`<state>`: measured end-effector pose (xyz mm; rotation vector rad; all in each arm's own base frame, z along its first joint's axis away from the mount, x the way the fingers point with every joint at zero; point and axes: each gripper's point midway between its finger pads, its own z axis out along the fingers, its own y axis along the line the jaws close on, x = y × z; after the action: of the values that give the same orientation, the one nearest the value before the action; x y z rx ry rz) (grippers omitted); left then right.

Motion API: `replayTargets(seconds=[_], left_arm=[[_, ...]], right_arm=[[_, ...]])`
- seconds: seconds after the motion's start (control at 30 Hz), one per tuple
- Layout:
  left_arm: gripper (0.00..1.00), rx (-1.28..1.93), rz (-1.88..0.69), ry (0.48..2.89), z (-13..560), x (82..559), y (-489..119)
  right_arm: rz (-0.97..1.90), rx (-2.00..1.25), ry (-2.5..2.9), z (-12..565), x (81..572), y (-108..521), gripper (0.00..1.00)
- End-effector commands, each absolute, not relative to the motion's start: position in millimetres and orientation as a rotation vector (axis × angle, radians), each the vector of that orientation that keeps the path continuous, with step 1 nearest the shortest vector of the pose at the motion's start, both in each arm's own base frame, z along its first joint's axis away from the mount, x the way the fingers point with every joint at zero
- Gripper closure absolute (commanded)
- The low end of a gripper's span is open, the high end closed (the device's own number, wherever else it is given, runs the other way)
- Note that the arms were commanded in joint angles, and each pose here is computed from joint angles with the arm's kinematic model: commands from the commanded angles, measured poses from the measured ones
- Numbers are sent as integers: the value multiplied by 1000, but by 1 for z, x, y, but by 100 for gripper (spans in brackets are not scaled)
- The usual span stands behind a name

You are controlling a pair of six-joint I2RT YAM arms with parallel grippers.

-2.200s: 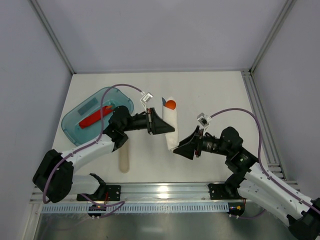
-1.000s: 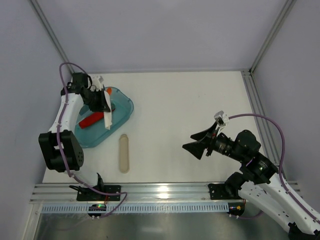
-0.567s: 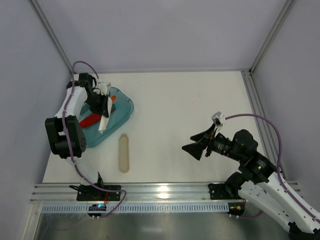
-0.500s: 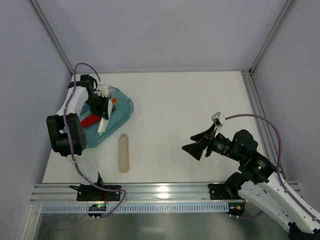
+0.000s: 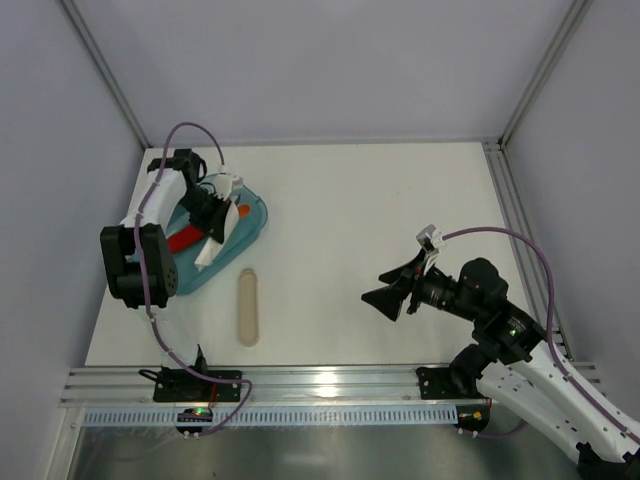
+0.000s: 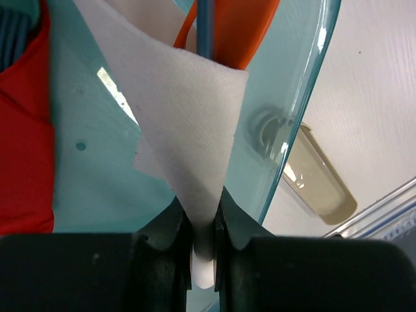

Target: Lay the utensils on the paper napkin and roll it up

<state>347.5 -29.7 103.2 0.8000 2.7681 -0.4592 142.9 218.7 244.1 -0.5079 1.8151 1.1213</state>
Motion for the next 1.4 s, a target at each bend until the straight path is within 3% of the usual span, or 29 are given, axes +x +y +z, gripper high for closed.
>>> replayTargets(seconds=[0.0, 0.67, 1.07, 1.2, 1.37], left_arm=[[100, 900, -556, 2756, 100, 338, -36], [100, 925, -688, 2903, 48, 324, -26], [100, 983, -559, 2954, 31, 312, -10], [85, 992, -556, 2953, 27, 314, -10], [82, 988, -551, 2963, 24, 316, -8]], right_arm=[[1131, -540, 1738, 258, 141, 220, 17], [1186, -591, 1685, 261, 126, 219, 17], [1182, -595, 1663, 263, 125, 218, 17], [1178, -589, 1658, 263, 125, 216, 17], [1175, -584, 1647, 266, 124, 215, 17]])
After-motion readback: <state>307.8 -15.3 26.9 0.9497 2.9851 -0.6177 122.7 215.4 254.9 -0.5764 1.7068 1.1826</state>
